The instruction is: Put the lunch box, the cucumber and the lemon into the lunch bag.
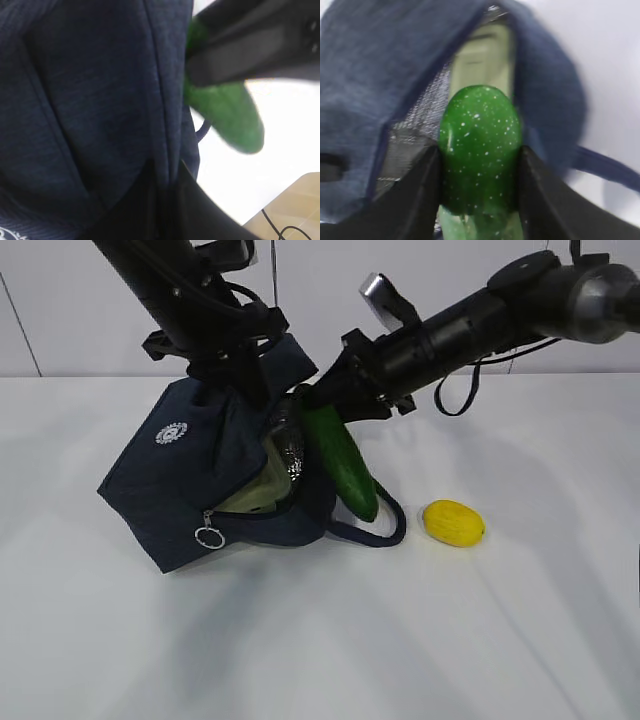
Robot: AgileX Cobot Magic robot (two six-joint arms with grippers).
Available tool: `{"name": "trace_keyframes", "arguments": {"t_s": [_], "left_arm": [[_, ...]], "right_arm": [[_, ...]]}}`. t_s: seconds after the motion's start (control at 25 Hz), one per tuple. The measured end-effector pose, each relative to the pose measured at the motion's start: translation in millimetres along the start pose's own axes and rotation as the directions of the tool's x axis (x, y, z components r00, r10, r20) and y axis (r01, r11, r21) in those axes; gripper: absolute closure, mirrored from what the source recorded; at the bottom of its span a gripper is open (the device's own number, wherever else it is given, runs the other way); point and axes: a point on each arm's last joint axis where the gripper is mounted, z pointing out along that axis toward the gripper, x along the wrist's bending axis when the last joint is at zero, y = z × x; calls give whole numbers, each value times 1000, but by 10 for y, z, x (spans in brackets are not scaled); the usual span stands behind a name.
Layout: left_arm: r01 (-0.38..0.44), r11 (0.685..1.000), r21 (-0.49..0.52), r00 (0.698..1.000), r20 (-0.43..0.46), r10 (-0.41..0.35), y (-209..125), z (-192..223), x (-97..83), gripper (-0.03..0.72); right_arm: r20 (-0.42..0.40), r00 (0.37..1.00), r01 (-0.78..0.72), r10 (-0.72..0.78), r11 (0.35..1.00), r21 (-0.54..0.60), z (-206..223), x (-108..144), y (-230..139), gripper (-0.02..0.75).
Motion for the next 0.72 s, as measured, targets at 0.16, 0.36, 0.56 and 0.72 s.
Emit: {"name": "trace_keyframes", "arguments": {"t_s": [0.16, 0.36, 0.56, 0.72], "left_arm": [[0, 1000, 0, 1000, 1, 0, 0, 0, -1, 686], [1, 1000, -2, 1000, 2, -1, 2, 0, -2, 686], [5, 1000, -2, 1000, 12, -5, 2, 0, -11, 686], [6, 1000, -5, 1000, 22, -5, 4, 0, -20, 686]], "right_arm": [[-53, 998, 37, -37, 999, 2, 151, 153, -3, 410], [-122, 992, 17, -20, 1000, -27, 294, 76, -12, 410], [-163, 986, 22, -33, 998, -64, 366, -1, -12, 410], [-204, 978, 19, -39, 995, -102, 394, -18, 6, 410]]}}
